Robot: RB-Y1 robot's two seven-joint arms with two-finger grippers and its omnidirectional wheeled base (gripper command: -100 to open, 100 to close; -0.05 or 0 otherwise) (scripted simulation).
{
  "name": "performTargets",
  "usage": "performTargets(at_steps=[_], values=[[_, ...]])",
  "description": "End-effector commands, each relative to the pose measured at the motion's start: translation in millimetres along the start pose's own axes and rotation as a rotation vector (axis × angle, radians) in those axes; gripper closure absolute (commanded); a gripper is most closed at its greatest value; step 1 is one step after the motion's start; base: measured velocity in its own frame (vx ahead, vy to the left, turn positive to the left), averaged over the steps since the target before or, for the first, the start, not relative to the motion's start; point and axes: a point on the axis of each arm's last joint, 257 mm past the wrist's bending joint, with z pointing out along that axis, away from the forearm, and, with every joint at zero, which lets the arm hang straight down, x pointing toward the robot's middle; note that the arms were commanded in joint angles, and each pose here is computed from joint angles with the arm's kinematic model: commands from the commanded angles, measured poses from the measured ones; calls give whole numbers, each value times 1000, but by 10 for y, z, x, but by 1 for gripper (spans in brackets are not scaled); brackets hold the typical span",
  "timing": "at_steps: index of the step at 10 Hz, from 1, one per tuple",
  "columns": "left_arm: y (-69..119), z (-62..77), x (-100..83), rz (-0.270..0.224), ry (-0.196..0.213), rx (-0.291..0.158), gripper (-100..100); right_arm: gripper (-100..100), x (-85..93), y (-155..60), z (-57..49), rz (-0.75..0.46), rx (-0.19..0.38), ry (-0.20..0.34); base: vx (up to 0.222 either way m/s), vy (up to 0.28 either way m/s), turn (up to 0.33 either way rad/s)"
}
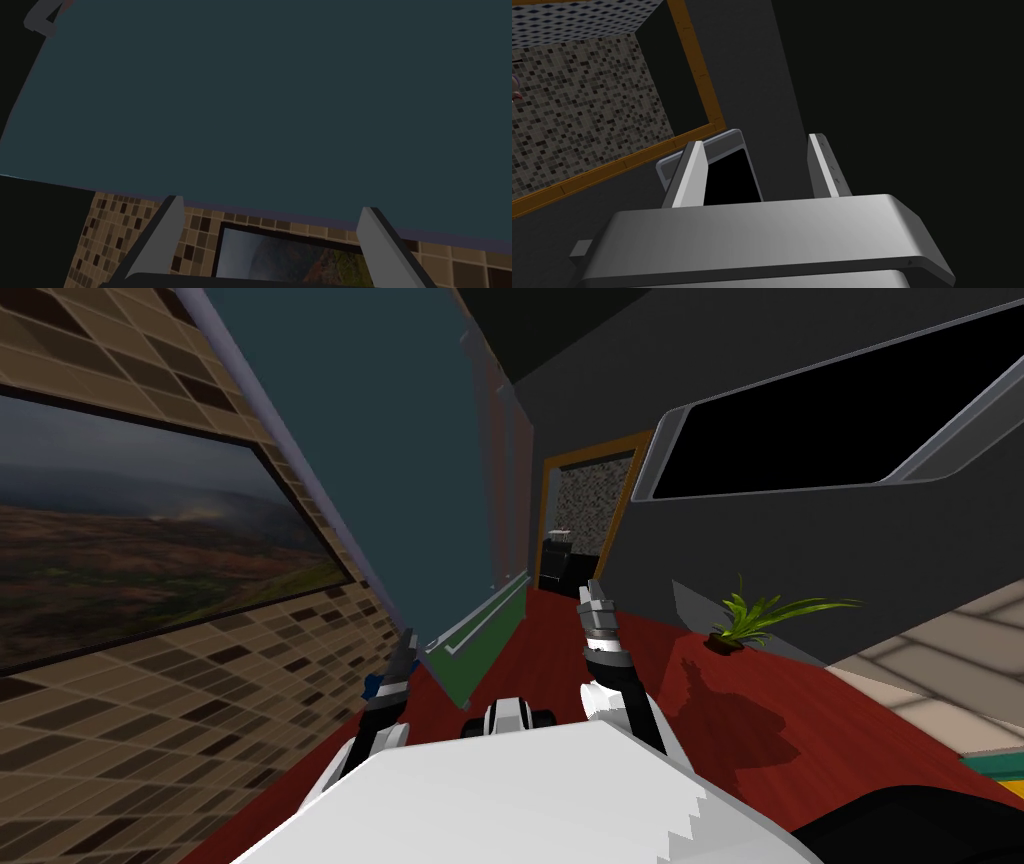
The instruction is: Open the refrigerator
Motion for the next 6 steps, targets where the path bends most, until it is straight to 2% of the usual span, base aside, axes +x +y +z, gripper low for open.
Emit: performTargets(at_steps=[1, 6], values=[[277, -115, 37, 5, 7, -63, -100, 0, 0, 0, 0, 0, 0, 0, 29, -42, 23], [625, -282, 96, 7, 10, -133, -100, 0, 0, 0, 0, 0, 0, 0, 28, -27, 12]])
